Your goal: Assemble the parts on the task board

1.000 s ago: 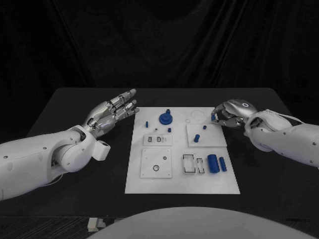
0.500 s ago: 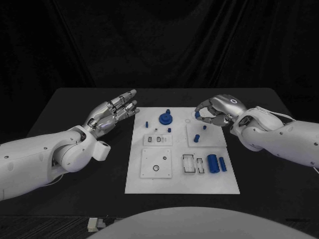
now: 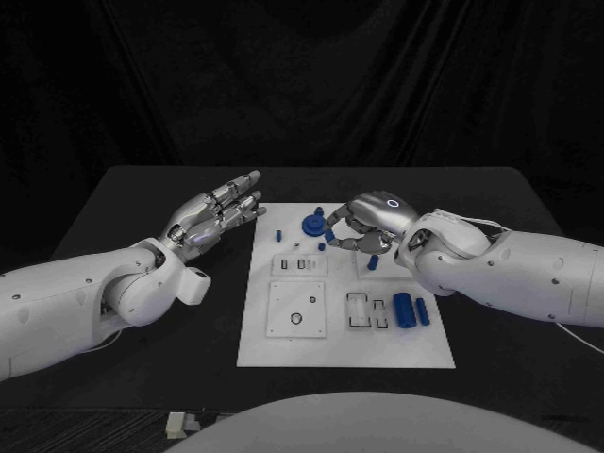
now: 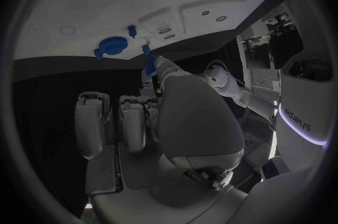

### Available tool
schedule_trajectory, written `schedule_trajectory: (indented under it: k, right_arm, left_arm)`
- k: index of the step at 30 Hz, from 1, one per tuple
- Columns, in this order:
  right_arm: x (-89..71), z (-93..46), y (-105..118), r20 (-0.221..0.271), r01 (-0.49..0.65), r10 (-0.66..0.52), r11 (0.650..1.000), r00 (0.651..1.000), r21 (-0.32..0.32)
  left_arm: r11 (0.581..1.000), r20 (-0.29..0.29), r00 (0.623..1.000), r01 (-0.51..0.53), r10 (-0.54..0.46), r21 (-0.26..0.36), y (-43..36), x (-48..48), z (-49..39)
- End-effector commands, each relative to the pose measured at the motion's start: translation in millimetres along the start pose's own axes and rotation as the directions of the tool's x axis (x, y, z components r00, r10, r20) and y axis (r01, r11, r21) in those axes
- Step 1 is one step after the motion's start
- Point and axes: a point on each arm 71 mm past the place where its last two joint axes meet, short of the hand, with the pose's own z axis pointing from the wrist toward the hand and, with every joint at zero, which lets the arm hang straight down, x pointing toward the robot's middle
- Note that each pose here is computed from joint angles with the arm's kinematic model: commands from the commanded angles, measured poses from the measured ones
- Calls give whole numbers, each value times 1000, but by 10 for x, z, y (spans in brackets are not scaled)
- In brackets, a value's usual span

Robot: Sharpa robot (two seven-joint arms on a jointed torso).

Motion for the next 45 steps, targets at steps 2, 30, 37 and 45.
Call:
schedule_trajectory:
  k: [2,30,37,45]
  right_arm:
    - [104,36,63,-74,30,-28,999,997,24]
    - [332,168,193,-172,45,-37,998,984,39]
    - [349,185,185,-186,49,-40,998,982,45]
    - [374,213,181,-204,53,-43,997,978,47]
  left_arm:
    - [1000,-15,1000,14,-14,9,4,25,6]
    - [1000,-26,999,24,-24,2,29,57,18]
    - [1000,-29,999,26,-26,2,29,63,18]
    - [1000,-33,999,29,-29,0,34,70,20]
